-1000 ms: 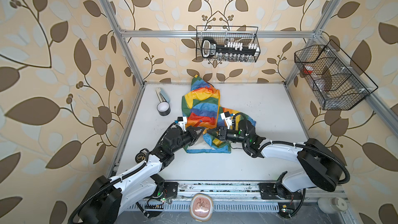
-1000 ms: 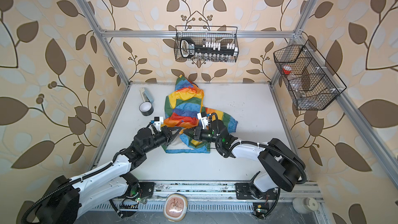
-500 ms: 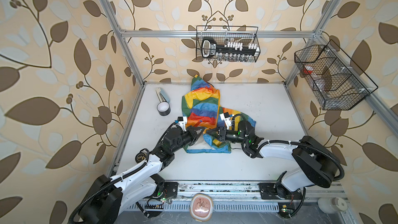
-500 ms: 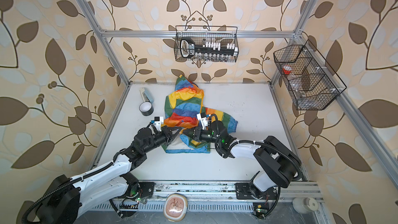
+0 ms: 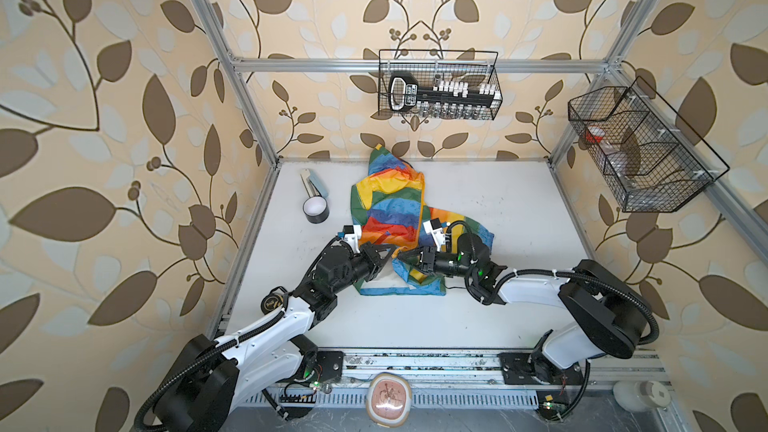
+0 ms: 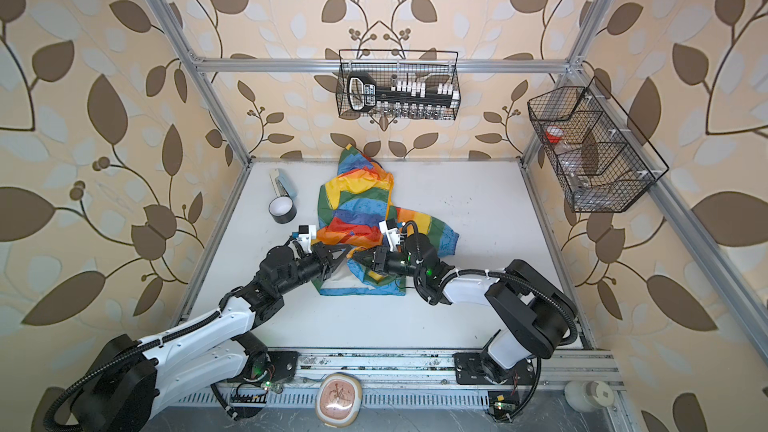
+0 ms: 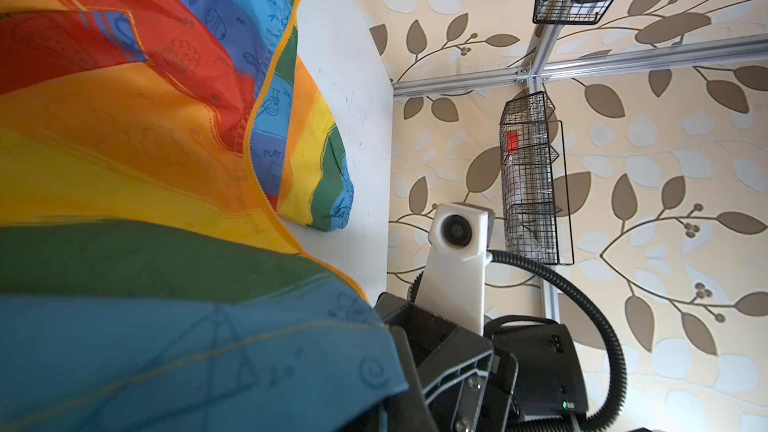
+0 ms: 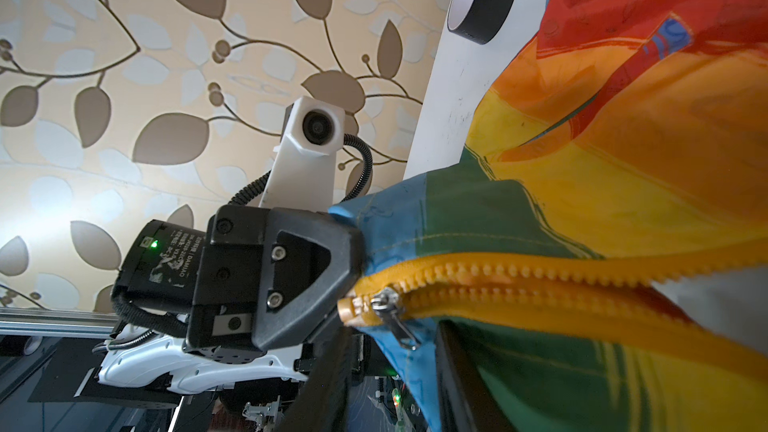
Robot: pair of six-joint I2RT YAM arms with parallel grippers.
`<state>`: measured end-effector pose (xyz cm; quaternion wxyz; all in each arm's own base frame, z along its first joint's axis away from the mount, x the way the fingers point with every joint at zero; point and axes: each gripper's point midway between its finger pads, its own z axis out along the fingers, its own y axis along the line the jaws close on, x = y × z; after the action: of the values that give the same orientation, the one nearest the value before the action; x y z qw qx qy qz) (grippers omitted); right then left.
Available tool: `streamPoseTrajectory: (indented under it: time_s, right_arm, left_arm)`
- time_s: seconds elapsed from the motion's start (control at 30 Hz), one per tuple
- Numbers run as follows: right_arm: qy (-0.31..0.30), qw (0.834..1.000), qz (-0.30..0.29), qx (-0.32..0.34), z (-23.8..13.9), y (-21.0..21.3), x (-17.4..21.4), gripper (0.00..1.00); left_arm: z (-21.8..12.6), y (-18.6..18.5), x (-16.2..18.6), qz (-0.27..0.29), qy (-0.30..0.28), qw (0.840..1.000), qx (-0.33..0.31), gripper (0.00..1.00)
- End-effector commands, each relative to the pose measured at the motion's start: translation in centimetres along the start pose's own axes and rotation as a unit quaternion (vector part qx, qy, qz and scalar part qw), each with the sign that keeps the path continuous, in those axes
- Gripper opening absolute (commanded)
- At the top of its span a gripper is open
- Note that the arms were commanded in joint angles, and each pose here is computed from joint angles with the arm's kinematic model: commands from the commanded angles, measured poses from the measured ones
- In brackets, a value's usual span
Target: Zip up the jacket
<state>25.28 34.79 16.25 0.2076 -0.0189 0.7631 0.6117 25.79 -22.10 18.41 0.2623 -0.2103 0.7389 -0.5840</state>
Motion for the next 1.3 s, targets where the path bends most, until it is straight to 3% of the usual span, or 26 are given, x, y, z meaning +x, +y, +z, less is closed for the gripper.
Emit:
streamPoseTrajectory:
  time_s: [0.0,0.27,0.43,0.83,1.27]
  right_arm:
    - [0.006,1.0,-0.006,-0.023,0.8,1.3,-0.1,0.34]
    - [0.005,0.999,-0.006,-0.033,1.2,1.8,-0.5,0.29]
    - [0.0,0.999,-0.004,-0.035,0.8,1.7,-1.0,0.2]
    - [-0.009,0.999,0.002,-0.031,-0.3,1.0,-0.8,0.09]
    - [-0.015,0.999,0.004,-0.033,-1.1,1.0,-0.9,0.04]
  left_arm:
    - [0.1,-3.4,0.1,0.015,0.009,0.998,0.054,0.0]
    - [0.0,-3.2,0.2,0.012,0.01,0.998,0.053,0.0]
    - [-0.1,-3.2,0.2,0.011,0.008,0.998,0.053,0.0]
    - [-0.2,-3.2,0.2,0.011,0.007,0.999,0.053,0.0]
    - [-0.3,-3.0,0.2,0.011,0.006,0.999,0.051,0.0]
